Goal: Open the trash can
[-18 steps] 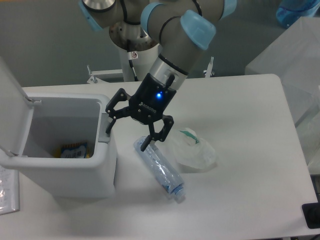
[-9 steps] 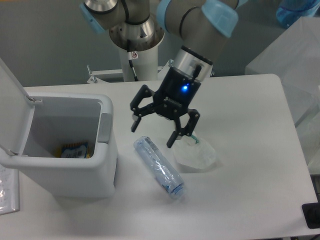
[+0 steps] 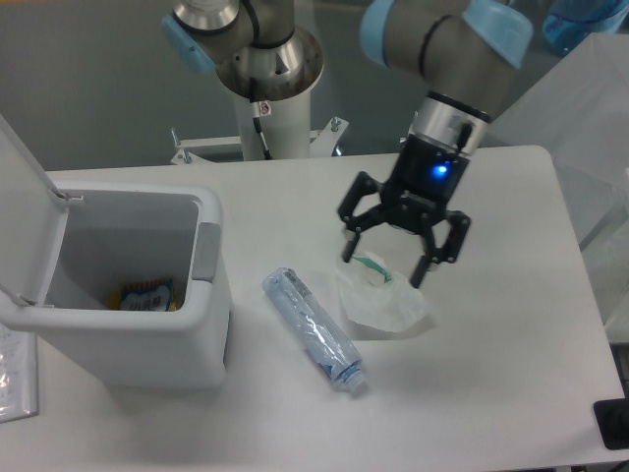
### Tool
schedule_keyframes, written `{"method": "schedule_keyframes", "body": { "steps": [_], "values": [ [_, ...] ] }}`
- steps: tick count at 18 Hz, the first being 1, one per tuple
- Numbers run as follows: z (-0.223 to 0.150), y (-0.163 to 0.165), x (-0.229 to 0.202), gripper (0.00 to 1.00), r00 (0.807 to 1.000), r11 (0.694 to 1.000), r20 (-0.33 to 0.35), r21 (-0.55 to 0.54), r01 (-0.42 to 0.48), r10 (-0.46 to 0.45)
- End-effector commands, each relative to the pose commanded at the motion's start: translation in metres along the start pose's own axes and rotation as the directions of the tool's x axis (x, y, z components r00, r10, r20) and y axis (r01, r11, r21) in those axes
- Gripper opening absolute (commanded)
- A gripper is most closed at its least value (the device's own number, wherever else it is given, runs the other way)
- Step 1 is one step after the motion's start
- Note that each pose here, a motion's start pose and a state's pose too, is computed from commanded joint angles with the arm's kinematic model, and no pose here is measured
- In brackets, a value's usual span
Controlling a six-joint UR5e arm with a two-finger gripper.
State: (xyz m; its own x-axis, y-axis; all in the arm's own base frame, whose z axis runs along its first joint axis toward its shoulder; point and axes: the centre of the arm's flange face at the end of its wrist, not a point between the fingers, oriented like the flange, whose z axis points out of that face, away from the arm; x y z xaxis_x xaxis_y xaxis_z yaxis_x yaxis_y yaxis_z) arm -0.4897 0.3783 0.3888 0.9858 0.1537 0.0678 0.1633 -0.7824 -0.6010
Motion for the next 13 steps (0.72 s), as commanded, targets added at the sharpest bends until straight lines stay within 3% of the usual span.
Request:
{"method": "schedule_keyframes", "body": {
  "steps": [2, 4, 9, 13],
  "values": [
    [0.010, 0.019, -0.021, 1.00, 0.988, 0.974, 0.086, -0.200, -0.109, 0.129],
    [0.014, 0.032, -0.036, 1.00, 0.969, 0.931, 0.102, -0.315, -0.184, 0.227],
    [0.006, 0.037, -0.080, 1.00, 0.951, 0.898, 0.134, -0.388, -0.207, 0.278],
    [0.009, 0.050, -0.092, 1.00, 0.911, 0.804, 0.084, -0.508, -0.309, 0.403]
  ]
}}
